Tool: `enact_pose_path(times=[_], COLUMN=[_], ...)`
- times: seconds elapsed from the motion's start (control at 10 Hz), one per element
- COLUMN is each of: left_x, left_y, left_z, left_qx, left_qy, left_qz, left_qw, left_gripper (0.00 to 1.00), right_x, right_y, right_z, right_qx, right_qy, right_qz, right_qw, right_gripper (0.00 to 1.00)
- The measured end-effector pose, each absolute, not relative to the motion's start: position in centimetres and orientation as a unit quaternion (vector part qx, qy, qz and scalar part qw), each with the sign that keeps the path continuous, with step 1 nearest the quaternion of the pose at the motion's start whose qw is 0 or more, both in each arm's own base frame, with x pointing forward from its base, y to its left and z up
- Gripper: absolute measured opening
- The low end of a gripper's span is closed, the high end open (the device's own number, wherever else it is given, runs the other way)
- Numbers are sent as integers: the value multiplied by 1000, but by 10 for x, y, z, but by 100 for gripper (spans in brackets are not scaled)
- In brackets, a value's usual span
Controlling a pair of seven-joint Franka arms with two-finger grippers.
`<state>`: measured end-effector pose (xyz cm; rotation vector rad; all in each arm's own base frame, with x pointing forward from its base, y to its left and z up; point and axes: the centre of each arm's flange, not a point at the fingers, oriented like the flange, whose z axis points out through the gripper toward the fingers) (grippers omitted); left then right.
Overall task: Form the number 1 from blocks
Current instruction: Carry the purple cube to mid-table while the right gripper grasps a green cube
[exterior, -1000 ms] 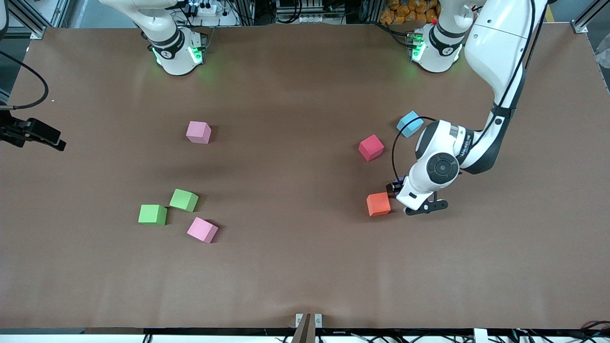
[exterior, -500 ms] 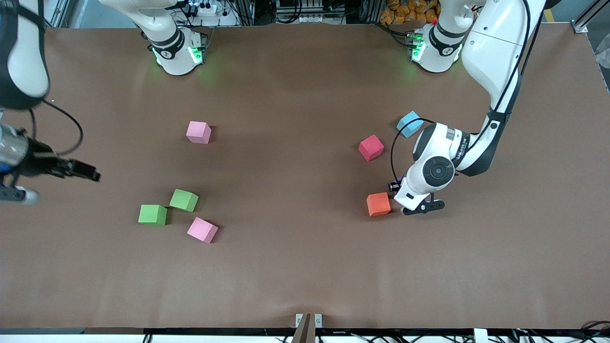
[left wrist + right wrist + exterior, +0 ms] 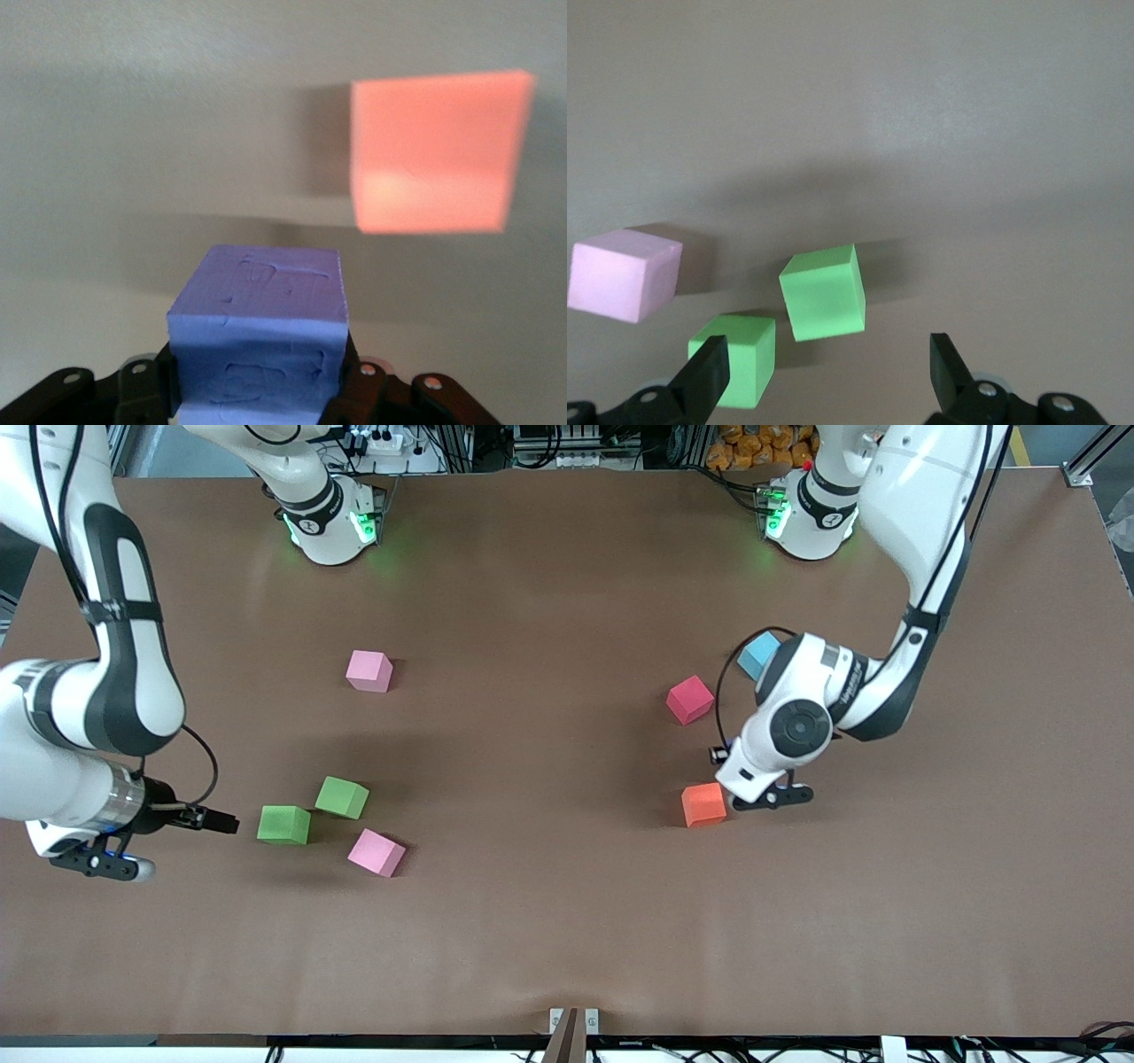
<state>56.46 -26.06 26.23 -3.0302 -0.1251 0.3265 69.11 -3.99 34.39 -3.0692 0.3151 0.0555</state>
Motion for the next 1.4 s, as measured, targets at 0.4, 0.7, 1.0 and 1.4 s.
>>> enact_pose_path(times=[0.4, 0.7, 1.0, 1.4], left_x=[480, 373, 290, 279], left_y=[-383, -485, -552, -582], left_z=[318, 328, 292, 238], left_qx=[-993, -992, -993, -993], left_qy=[-46, -55, -17, -1], left_qz=[107, 114, 115, 114], left_qw=[34, 18, 11, 31], left_gripper=[62, 62, 62, 62], right_x=[698, 699, 699, 698], right_y=[-14, -3, 0, -1], right_z=[295, 264, 237, 221], right_qx=[-997, -998, -998, -999], right_qy=[76, 51, 45, 25], right_qz=[25, 35, 41, 40], right_qw=[7, -2, -5, -6], right_gripper=[100, 100, 100, 100])
